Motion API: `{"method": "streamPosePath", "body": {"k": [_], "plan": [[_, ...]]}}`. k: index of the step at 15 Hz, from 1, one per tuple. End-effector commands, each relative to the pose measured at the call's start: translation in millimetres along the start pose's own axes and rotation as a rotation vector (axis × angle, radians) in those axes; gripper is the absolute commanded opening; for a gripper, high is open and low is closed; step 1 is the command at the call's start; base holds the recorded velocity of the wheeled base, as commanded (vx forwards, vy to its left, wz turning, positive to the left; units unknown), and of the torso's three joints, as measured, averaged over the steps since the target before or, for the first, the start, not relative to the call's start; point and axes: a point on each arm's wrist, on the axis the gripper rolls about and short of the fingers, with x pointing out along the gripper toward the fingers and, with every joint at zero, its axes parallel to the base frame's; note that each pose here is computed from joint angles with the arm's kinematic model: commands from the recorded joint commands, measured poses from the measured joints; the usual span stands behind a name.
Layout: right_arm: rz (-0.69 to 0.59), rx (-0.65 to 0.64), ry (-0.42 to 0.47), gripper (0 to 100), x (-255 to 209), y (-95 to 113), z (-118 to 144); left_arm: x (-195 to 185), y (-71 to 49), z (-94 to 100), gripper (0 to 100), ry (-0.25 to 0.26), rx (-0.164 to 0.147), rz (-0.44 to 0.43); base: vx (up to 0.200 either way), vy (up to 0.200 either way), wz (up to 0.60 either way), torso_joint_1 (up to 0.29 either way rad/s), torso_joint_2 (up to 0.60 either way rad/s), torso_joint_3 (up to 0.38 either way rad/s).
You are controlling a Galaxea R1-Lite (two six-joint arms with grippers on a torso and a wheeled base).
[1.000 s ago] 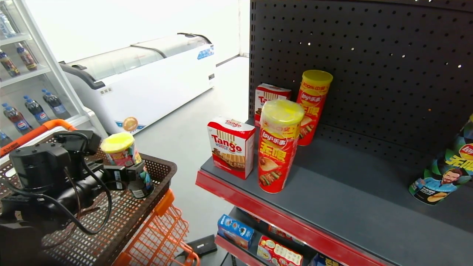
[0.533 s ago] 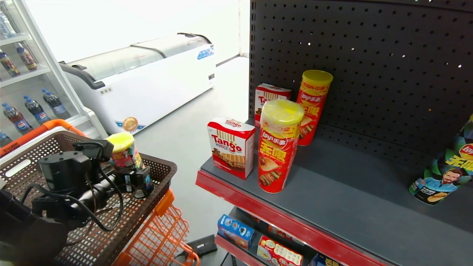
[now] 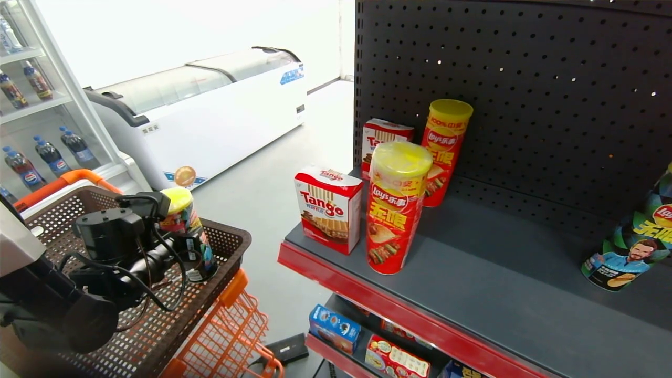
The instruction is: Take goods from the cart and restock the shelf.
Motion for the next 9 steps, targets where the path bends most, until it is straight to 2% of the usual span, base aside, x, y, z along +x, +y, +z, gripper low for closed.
{"method": "streamPosePath", "body": {"k": [1, 3, 5, 7, 9], "plan": [[0.000, -0.001, 0.001, 100, 0, 0, 0, 3, -0.1, 1.0, 0, -0.004, 0.017, 0.001, 0.000, 0.000, 0.00, 0.000, 0.00, 0.000], [0.000, -0.001, 0.001, 100, 0, 0, 0, 2, -2.0, 2.9, 0, -0.011, 0.027, -0.006, 0.000, 0.000, 0.00, 0.000, 0.00, 0.000], [0.000, -0.001, 0.001, 100, 0, 0, 0, -5, -5.1, 12.9, 0, -0.044, 0.032, -0.018, 0.000, 0.000, 0.00, 0.000, 0.00, 0.000], [0.000, -0.001, 0.001, 100, 0, 0, 0, -23, -5.0, 38.0, 0, -0.123, 0.030, -0.035, 0.000, 0.000, 0.00, 0.000, 0.00, 0.000], [0.000, -0.001, 0.001, 100, 0, 0, 0, -39, -4.6, 60.9, 0, -0.174, 0.028, -0.074, 0.000, 0.000, 0.00, 0.000, 0.00, 0.000]]}}
